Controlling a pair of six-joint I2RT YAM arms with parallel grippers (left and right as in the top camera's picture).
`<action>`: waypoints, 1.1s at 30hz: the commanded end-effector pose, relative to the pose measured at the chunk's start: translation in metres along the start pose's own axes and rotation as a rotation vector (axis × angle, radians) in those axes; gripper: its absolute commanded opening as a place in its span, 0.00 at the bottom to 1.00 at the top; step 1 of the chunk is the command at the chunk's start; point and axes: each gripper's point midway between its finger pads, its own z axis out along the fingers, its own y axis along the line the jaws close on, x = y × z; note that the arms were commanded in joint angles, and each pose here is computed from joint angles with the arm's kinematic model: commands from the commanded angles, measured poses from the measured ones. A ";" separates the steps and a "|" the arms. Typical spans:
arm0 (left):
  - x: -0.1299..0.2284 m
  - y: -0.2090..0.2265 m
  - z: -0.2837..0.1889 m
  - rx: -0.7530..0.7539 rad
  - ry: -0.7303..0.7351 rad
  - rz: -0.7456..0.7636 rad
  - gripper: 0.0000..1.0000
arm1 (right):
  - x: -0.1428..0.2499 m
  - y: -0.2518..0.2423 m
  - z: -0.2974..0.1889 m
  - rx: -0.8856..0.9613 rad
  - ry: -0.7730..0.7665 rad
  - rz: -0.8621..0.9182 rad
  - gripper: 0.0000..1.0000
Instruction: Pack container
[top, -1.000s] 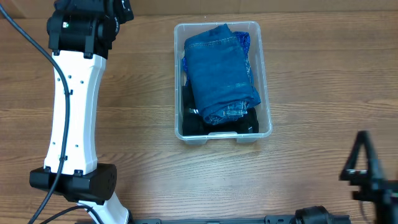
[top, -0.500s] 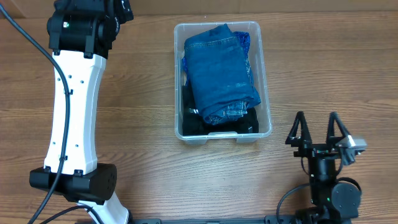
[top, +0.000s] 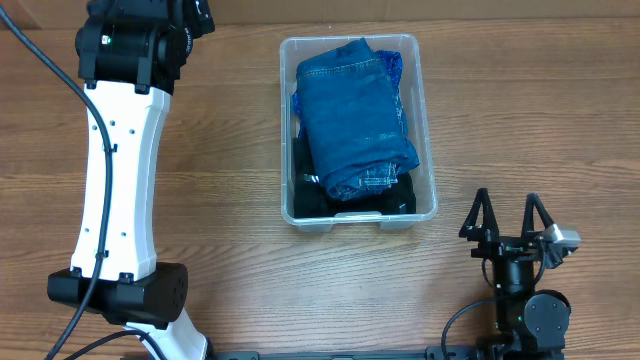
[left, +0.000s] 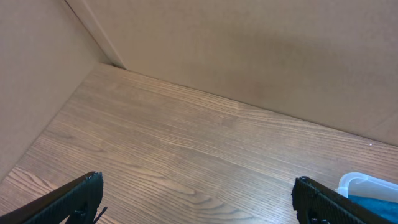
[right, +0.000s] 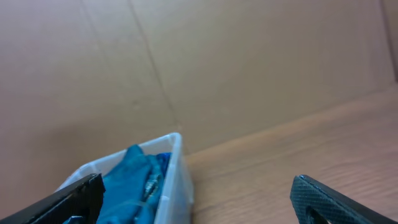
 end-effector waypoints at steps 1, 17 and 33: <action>0.000 0.002 0.001 -0.012 -0.002 -0.002 1.00 | 0.011 -0.005 -0.001 0.004 0.039 -0.004 1.00; 0.000 0.002 0.001 -0.012 -0.002 -0.002 1.00 | 0.043 -0.012 -0.001 0.008 0.139 -0.040 1.00; 0.000 0.002 0.001 -0.013 -0.002 -0.002 1.00 | 0.043 -0.012 -0.001 0.008 0.139 -0.040 1.00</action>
